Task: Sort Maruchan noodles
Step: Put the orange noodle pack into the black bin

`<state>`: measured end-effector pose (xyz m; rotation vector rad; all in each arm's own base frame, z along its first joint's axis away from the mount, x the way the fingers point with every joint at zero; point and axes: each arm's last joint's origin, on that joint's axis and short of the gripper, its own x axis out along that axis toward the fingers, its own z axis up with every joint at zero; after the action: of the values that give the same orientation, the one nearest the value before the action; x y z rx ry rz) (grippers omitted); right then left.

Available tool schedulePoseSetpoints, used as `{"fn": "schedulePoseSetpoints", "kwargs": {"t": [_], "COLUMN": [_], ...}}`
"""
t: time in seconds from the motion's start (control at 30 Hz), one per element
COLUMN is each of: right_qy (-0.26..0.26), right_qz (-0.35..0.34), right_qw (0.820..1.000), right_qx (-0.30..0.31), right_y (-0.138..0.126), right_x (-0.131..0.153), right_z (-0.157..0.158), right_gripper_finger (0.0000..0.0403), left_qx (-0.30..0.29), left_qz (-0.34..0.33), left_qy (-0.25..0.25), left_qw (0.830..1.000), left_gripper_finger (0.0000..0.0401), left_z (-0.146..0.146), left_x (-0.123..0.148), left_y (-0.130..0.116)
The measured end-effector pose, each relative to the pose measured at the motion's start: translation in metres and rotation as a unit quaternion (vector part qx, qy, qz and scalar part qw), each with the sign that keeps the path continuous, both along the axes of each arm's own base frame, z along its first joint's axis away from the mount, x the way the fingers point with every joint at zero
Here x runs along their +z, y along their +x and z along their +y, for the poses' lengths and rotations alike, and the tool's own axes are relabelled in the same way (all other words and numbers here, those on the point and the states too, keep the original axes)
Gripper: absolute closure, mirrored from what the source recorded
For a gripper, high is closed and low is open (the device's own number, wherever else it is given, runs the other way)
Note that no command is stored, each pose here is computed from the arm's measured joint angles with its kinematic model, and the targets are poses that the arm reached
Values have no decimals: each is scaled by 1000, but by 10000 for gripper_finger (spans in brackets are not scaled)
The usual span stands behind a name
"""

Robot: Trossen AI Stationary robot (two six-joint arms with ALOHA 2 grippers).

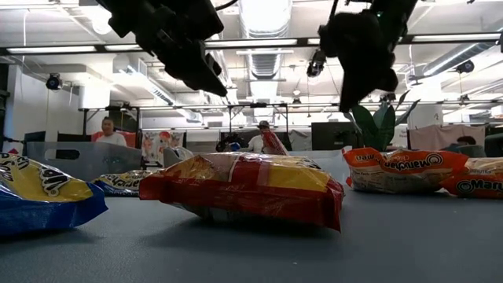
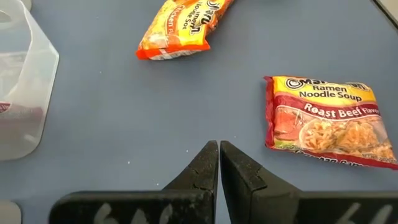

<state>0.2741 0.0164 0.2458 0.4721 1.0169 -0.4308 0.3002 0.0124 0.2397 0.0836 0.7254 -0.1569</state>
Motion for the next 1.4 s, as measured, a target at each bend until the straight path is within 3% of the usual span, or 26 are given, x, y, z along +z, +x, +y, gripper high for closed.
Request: {"fn": "schedulePoseSetpoints", "kwargs": {"t": [0.27, 0.47, 0.63, 0.93, 1.17, 1.4], "right_qy": [-15, 12, 50, 30, 21, 3], "right_qz": [171, 218, 214, 218, 252, 265], "right_qw": [985, 976, 975, 975, 967, 964], "right_qx": [18, -17, -40, -17, -12, -32], "right_y": [16, 26, 31, 34, 42, 45], "right_x": [-9, -8, -3, -11, -33, -43], "right_z": [15, 21, 24, 34, 43, 43], "right_gripper_finger": [394, 383, 321, 184, 133, 116], "left_qx": [-1, -2, -2, 45, 63, 71], "left_qz": [2, -2, -1, 0, -2, -3], "left_qy": [1, 2, 2, 16, 30, 32], "left_qw": [1000, 1000, 1000, 999, 998, 997], "left_gripper_finger": [401, 401, 401, 401, 401, 401], "left_z": [0, 0, 0, 2, 4, 4], "left_x": [0, 0, -1, -6, -6, -6], "left_y": [0, 0, 0, -1, -1, -1]}}
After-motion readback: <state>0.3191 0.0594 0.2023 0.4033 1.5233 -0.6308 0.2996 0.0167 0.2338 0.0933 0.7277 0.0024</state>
